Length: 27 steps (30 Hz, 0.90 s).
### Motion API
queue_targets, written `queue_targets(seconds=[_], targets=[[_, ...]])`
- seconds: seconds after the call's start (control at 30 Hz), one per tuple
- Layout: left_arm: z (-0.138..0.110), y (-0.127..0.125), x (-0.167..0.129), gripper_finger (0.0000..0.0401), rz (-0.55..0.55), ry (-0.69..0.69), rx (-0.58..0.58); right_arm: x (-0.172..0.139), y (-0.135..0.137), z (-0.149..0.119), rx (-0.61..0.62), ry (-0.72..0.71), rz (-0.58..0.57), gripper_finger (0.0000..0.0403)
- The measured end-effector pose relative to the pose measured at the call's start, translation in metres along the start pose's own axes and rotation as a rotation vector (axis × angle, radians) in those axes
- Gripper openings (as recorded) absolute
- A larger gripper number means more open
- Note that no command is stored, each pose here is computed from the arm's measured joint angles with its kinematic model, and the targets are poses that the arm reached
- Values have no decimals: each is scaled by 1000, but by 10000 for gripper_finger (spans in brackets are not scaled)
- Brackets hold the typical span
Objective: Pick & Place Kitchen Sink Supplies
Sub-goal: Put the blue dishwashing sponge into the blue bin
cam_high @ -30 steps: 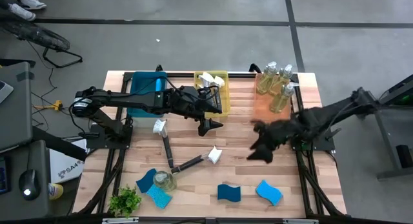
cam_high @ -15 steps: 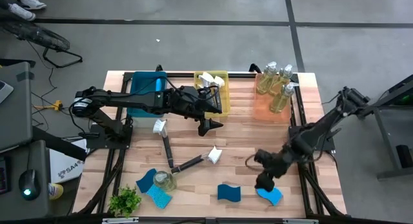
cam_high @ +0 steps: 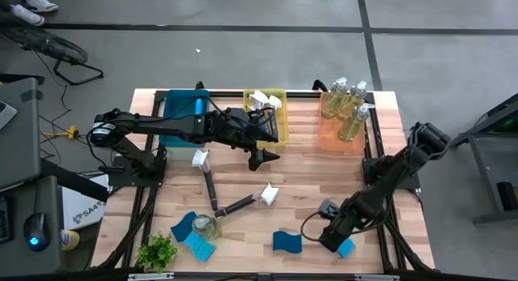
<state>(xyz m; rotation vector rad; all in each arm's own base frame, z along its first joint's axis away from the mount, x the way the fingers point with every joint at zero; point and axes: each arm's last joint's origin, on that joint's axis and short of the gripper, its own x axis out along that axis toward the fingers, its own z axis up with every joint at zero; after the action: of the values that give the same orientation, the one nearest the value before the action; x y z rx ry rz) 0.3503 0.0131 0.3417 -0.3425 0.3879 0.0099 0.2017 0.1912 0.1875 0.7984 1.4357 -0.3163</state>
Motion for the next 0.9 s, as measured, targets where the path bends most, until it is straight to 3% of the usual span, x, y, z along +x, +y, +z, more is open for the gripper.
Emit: queue_targets(seconds=[0.23,0.5,0.9], targets=[[-1,0,0,337,2,6,-1,18,0,1,23,28,-61,356],[-2,1,0,337,6,18,-2,25,0,-3,46,55,-86,310],[-3,1,0,337,11,34,-4,26,-1,-54,117,72,-103,296]])
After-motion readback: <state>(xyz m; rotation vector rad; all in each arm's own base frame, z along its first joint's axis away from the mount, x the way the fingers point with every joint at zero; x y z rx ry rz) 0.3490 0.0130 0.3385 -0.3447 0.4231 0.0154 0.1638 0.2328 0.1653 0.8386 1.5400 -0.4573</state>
